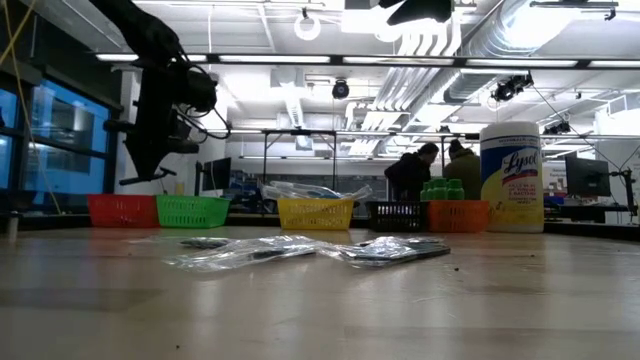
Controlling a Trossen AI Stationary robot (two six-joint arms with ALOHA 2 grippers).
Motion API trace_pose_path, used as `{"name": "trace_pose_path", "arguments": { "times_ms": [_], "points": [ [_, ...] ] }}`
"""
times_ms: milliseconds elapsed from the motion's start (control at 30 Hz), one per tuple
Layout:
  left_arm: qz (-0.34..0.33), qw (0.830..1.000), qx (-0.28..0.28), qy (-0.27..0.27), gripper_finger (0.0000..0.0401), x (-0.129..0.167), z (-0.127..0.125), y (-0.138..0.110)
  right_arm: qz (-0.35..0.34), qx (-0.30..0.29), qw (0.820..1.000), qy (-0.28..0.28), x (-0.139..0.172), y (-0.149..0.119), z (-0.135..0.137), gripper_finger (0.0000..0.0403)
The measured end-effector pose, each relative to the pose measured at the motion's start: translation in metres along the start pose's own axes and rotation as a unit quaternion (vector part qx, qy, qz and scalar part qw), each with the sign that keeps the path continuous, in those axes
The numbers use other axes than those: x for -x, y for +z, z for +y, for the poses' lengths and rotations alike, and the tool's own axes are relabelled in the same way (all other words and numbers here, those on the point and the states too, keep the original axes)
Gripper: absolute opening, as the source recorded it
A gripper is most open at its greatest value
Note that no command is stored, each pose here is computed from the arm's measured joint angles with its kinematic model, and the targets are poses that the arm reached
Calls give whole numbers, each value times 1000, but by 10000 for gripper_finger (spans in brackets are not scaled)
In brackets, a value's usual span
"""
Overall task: Pick & Place Travel size toiletries
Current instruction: Put the blue razor into the red bin, then put the black comb into the green bin
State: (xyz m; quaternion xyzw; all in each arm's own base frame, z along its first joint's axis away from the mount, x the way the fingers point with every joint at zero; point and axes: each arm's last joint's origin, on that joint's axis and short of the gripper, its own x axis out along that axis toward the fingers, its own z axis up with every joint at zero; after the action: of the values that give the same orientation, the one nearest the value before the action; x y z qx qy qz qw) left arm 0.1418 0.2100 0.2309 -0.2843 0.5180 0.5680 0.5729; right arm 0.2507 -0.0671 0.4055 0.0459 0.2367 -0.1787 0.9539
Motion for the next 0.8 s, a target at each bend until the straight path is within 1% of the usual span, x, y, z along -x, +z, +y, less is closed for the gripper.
{"name": "trace_pose_path", "arguments": {
  "times_ms": [133, 267, 367, 533, 667, 800],
  "points": [
    [0, 1000, 7, -10, 59, 0, -1, 1, 0, 0, 1000, 0, 0, 0, 0, 238],
    [-5, 1000, 10, 1, 89, 0, 0, 1, 0, 0, 1000, 0, 0, 0, 0, 238],
    [-3, 1000, 9, 2, 98, 0, 0, 1, 0, 0, 1000, 0, 0, 0, 0, 238],
    [-2, 1000, 14, -2, 100, 1, 0, 0, 0, -5, 1000, 0, 0, 0, 0, 238],
    [-21, 998, 39, -34, 101, 17, 7, -5, 2, -35, 999, 0, 0, 0, 0, 238],
    [-72, 993, 45, -77, 101, 47, 8, -17, 17, -77, 997, -2, 0, -3, 0, 238]
  ]
}}
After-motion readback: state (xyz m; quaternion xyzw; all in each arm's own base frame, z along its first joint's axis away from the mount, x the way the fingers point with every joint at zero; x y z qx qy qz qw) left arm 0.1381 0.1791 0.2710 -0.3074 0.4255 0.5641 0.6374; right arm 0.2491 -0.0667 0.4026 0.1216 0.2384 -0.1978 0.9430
